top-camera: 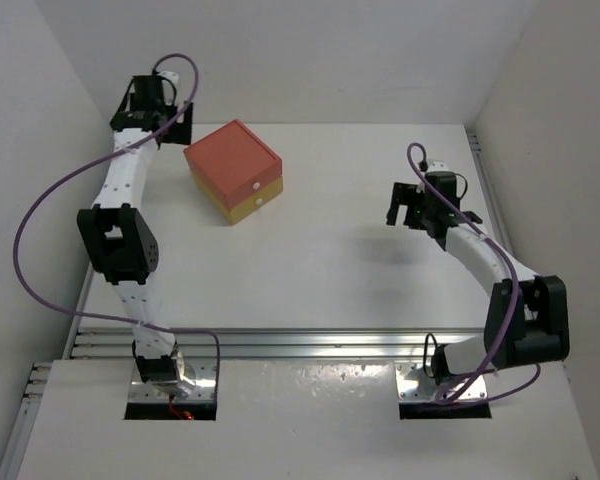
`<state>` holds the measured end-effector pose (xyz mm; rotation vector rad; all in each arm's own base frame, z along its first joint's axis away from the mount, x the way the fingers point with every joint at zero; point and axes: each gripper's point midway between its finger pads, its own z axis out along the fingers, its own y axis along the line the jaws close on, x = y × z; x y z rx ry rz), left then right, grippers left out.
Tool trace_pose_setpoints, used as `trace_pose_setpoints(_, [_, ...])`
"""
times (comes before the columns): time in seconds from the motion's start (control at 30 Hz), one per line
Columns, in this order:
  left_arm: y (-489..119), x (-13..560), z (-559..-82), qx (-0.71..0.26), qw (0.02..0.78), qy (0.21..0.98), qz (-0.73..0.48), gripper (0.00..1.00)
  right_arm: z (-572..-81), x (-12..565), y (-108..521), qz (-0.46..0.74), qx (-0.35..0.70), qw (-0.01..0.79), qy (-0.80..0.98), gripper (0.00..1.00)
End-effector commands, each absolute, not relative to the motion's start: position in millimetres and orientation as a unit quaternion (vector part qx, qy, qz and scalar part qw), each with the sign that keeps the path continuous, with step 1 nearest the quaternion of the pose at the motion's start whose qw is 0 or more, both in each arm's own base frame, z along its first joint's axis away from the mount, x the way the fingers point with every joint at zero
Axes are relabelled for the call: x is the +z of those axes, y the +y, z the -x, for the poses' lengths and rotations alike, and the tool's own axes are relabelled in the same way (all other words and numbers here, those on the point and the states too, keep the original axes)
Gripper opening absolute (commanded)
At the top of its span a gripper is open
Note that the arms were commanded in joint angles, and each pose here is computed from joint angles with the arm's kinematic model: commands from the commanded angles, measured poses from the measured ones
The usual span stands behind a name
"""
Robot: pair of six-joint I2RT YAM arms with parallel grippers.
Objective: Organize the makeup
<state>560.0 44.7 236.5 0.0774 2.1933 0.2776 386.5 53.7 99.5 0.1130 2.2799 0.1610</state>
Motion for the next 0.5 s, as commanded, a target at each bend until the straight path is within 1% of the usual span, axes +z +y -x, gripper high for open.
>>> trace_pose_setpoints(0.0, [120, 270, -526, 0.178, 0.454, 0.871, 0.052, 0.99, -355, 95, 9, -0.06, -0.006, 0.378, 0.924, 1.0])
trace_pose_setpoints(0.03, [128, 265, -520, 0.177, 0.449, 0.873, 0.07, 0.99, -356, 98, 5, -0.062, -0.007, 0.38, 0.923, 1.0])
trace_pose_setpoints(0.13, [161, 234, -484, 0.186, 0.405, 0.889, 0.107, 0.99, -357, 112, -10, -0.075, -0.02, 0.378, 0.923, 1.0])
trace_pose_setpoints(0.27, [172, 213, -464, 0.189, 0.379, 0.898, 0.119, 0.99, -359, 121, -14, -0.071, -0.031, 0.37, 0.926, 1.0])
trace_pose_setpoints(0.47, [172, 209, -460, 0.182, 0.376, 0.901, 0.119, 0.99, -357, 117, -10, -0.075, -0.023, 0.369, 0.926, 1.0])
